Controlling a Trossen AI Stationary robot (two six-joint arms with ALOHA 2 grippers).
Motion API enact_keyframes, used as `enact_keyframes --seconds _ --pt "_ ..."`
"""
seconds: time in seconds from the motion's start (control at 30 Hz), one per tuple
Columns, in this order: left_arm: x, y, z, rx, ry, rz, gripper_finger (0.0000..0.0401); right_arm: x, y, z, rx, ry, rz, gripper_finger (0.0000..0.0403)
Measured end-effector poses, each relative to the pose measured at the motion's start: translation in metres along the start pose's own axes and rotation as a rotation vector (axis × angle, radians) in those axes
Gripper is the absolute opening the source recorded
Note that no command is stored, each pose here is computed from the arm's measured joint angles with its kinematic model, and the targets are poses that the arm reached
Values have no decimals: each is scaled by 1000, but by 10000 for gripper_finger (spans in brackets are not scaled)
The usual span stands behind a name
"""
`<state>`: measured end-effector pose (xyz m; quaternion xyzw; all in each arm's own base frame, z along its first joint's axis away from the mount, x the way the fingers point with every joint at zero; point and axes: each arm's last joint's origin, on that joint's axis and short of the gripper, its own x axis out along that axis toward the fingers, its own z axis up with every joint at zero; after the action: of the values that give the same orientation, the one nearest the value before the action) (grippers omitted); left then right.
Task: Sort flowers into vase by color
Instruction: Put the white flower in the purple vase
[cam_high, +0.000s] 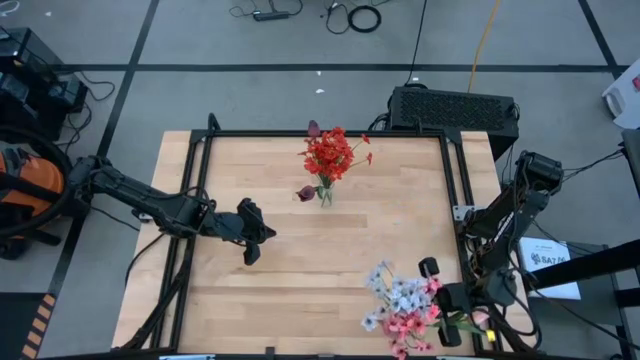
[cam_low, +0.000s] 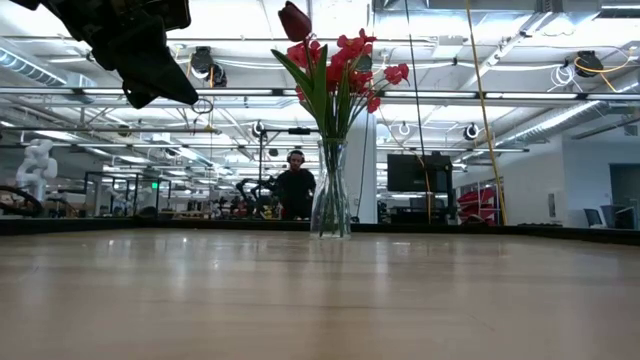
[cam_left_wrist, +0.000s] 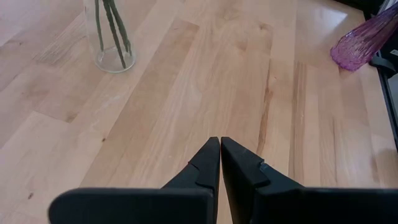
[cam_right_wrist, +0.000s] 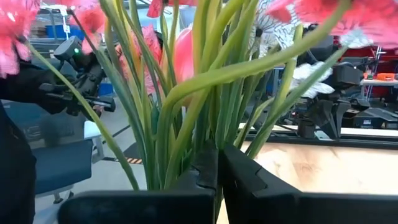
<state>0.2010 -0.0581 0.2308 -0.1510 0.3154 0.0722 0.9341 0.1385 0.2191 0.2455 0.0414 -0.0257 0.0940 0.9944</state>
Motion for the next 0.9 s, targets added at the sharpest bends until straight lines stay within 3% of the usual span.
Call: enact_keyframes --seconds 0.27,0.9 --pt "0 0 0 0 0 0 22 0 2 -3 -13 22 75 0" --pt "0 0 0 -2 -1 1 22 -2 2 -20 -4 165 111 0"
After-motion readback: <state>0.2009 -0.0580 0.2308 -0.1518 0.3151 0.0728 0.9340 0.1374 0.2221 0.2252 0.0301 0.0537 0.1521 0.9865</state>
